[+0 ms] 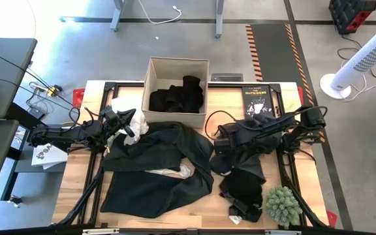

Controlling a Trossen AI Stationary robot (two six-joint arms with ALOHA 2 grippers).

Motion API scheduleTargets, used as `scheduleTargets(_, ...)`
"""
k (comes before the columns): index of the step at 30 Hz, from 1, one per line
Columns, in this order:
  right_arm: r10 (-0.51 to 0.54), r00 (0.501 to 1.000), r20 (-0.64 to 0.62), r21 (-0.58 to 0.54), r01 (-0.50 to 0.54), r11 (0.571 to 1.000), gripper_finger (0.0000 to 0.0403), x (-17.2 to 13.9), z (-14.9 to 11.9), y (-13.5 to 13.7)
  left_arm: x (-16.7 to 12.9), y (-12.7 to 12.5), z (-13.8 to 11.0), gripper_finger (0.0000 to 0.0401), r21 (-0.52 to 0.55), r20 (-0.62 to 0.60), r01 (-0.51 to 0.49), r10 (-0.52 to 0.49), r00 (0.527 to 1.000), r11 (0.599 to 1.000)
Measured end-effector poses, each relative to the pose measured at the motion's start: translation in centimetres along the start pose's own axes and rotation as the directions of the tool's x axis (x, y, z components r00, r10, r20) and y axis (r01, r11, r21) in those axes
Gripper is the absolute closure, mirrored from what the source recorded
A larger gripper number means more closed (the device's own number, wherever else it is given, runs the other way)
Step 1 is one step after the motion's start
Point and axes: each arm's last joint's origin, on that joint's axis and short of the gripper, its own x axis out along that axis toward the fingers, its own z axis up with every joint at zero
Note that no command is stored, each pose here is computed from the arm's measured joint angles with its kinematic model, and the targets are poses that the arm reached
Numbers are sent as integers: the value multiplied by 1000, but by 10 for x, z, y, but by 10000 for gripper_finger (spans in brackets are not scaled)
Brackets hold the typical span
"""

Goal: Sort clothes
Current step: Put the black shorts into the laundry bin

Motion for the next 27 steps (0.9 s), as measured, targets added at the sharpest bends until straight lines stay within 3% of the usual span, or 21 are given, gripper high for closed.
scheduleTargets(3,-79,993,85,-35,83,996,378,-21,6,-4,0,0,0,394,0,0,-1,1,1000,1000)
scheduleTargets(7,-96,960,265,10,96,995,374,-86,25,-6,0,0,0,394,0,0,0,0,1000,1000)
scheduleTargets(10,-101,888,448,18,104,994,381,-139,38,-9,0,0,0,394,0,0,-1,1,1000,1000)
scheduleTargets(14,-47,691,721,-11,80,997,392,-218,64,-13,0,0,0,394,0,0,0,0,1000,1000)
scheduleTargets(17,-33,524,851,-18,92,996,391,-272,84,-15,0,0,0,394,0,0,-1,1,1000,1000)
scheduleTargets(22,37,301,953,-64,82,995,390,-347,118,-25,0,0,0,394,0,0,0,0,1000,1000)
scheduleTargets(27,219,26,975,-219,27,975,390,-379,150,-35,0,0,0,394,0,0,0,0,1000,1000)
